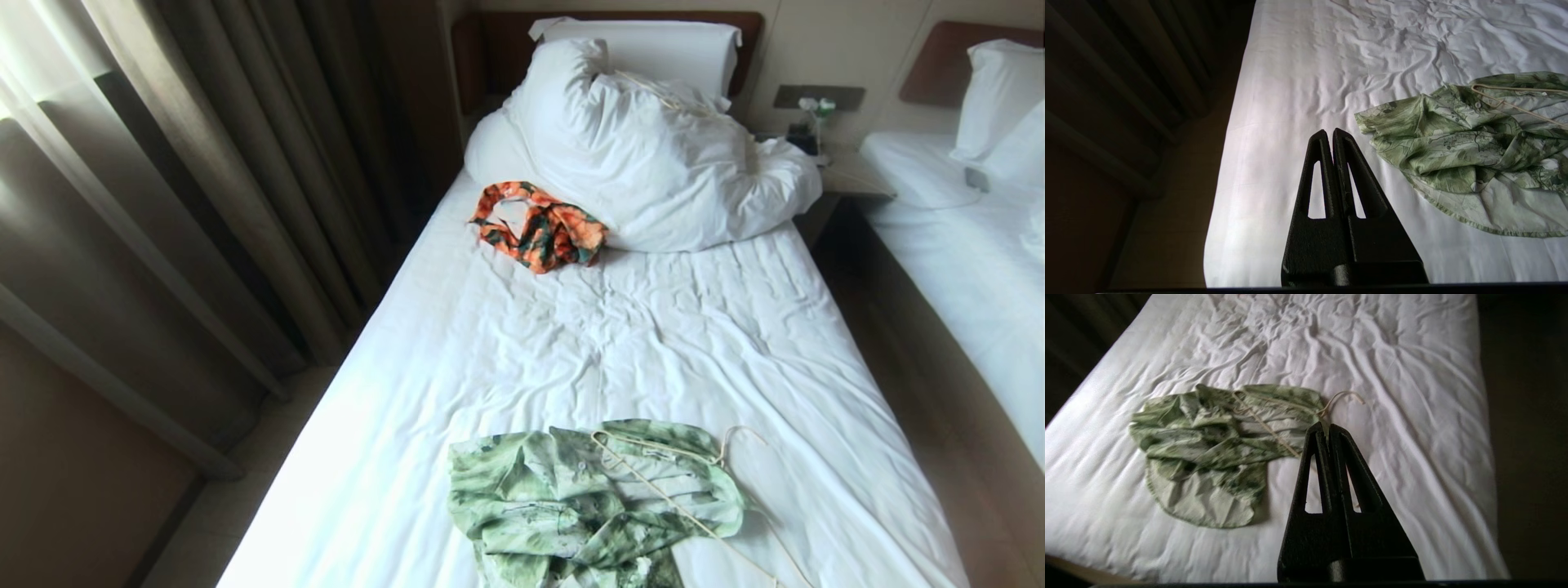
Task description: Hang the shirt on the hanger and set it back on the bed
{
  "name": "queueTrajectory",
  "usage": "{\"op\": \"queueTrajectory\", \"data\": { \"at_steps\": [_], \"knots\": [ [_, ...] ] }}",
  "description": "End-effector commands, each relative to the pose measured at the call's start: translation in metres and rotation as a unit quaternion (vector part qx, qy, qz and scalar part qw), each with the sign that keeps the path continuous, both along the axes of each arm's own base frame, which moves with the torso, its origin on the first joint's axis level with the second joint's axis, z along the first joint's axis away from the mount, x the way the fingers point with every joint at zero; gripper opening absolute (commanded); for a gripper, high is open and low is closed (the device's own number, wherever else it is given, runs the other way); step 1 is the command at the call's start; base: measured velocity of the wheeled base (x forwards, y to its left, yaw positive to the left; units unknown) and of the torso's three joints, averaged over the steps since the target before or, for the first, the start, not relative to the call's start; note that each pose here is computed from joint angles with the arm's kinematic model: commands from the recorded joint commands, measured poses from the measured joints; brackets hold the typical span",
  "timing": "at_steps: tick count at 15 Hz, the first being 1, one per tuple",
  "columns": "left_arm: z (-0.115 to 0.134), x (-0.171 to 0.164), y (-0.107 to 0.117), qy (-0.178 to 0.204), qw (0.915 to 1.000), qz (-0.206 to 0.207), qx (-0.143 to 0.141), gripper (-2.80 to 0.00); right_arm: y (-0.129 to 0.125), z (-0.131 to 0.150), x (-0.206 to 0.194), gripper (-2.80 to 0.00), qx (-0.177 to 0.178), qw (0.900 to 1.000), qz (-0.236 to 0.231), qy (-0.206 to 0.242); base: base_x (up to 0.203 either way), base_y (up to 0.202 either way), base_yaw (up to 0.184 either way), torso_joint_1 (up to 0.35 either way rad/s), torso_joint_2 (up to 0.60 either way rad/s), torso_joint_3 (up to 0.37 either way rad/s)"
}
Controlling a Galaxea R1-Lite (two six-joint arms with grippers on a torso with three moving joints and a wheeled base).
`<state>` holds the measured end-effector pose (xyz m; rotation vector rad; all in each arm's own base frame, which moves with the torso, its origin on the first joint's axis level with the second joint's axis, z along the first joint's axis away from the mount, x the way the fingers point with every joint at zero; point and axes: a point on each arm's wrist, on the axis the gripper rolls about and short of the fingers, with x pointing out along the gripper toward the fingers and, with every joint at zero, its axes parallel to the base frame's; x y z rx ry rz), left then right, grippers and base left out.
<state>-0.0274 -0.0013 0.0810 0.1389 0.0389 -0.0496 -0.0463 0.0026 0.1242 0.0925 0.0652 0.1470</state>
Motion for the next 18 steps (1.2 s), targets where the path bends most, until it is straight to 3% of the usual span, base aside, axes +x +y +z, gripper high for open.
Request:
{"op": "queueTrajectory", "data": {
  "at_steps": [1, 4, 8, 11, 18],
  "knots": [
    [-0.006, 0.002, 0.0, 0.007, 1.0, 0.0, 0.0, -2.8, -0.001, -0.016, 0.006, -2.8, -0.02, 0.999, -0.018, -0.029, 0.0, 0.0, 0.0, 0.0, 0.0, 0.0],
    [-0.006, 0.002, 0.0, 0.007, 1.0, 0.001, -0.006, -2.8, -0.002, -0.039, 0.019, -2.8, -0.047, 0.998, -0.039, -0.034, 0.0, 0.0, 0.0, 0.0, 0.0, 0.0],
    [-0.006, 0.002, 0.0, 0.007, 0.9999, 0.004, -0.009, -2.8, -0.002, -0.043, 0.021, -2.8, -0.049, 0.997, -0.048, -0.036, 0.0, 0.0, 0.0, 0.0, 0.0, 0.0],
    [-0.006, 0.002, 0.0, 0.008, 0.9998, 0.005, -0.015, -2.8, -0.003, -0.051, 0.024, -2.8, -0.094, 0.993, -0.059, -0.029, 0.0, 0.0, 0.0, 0.0, 0.0, 0.0],
    [-0.006, 0.002, 0.0, 0.008, 0.9996, 0.006, -0.027, -2.8, -0.002, -0.05, 0.024, -2.8, -0.089, 0.994, -0.055, -0.035, 0.0, 0.0, 0.0, 0.0, 0.0, 0.0]
  ]
}}
